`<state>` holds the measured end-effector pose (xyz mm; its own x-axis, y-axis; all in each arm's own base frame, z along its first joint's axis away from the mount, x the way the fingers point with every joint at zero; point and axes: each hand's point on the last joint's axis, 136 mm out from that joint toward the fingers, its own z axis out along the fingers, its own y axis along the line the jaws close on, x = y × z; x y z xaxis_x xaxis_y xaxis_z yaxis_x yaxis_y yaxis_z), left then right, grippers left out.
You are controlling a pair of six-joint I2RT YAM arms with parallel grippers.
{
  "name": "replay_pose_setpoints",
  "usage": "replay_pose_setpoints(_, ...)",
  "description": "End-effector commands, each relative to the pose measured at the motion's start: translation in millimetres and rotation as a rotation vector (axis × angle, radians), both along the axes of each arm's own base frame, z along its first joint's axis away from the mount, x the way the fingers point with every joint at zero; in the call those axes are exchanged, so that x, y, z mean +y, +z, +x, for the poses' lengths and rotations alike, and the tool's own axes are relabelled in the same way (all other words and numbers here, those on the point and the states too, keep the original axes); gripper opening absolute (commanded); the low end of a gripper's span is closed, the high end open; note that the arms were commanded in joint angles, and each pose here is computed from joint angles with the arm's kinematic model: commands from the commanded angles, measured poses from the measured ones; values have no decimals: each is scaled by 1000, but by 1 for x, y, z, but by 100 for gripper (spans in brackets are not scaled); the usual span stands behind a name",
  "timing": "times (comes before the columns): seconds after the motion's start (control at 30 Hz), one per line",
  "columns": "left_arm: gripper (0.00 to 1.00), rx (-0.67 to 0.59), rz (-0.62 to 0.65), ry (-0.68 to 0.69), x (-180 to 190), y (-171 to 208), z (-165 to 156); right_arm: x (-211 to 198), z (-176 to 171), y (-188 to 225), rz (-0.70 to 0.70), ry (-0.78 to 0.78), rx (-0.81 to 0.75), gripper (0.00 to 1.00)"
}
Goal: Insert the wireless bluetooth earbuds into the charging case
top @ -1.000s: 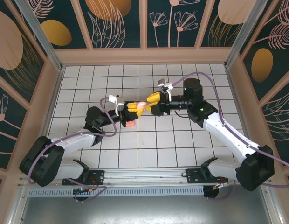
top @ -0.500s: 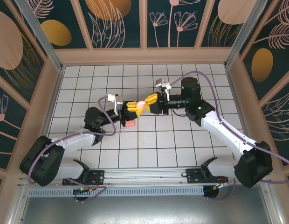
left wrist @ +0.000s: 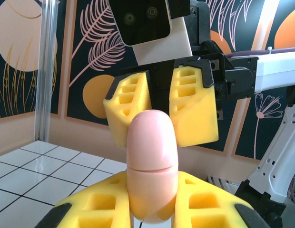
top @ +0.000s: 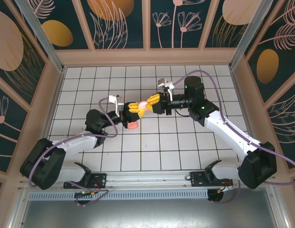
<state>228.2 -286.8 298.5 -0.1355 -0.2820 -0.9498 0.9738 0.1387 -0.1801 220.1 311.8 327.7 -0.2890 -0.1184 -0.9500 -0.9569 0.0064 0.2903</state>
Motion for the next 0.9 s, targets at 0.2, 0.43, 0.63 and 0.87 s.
replay_pose_setpoints(0.2,11,-34,-31,-19,-2,17,-3,9,-11,8,15,66,-31,34)
replay_pose_setpoints(0.43,13,-33,-33,-14,-2,20,-1,7,-12,9,9,53,-39,20)
replay_pose_setpoints(0.63,32,-18,-10,42,-1,16,8,-4,-7,6,-5,-27,-45,19)
replay_pose_setpoints(0.87,71,71,85,266,16,-13,36,-37,29,-43,-107,-278,132,20)
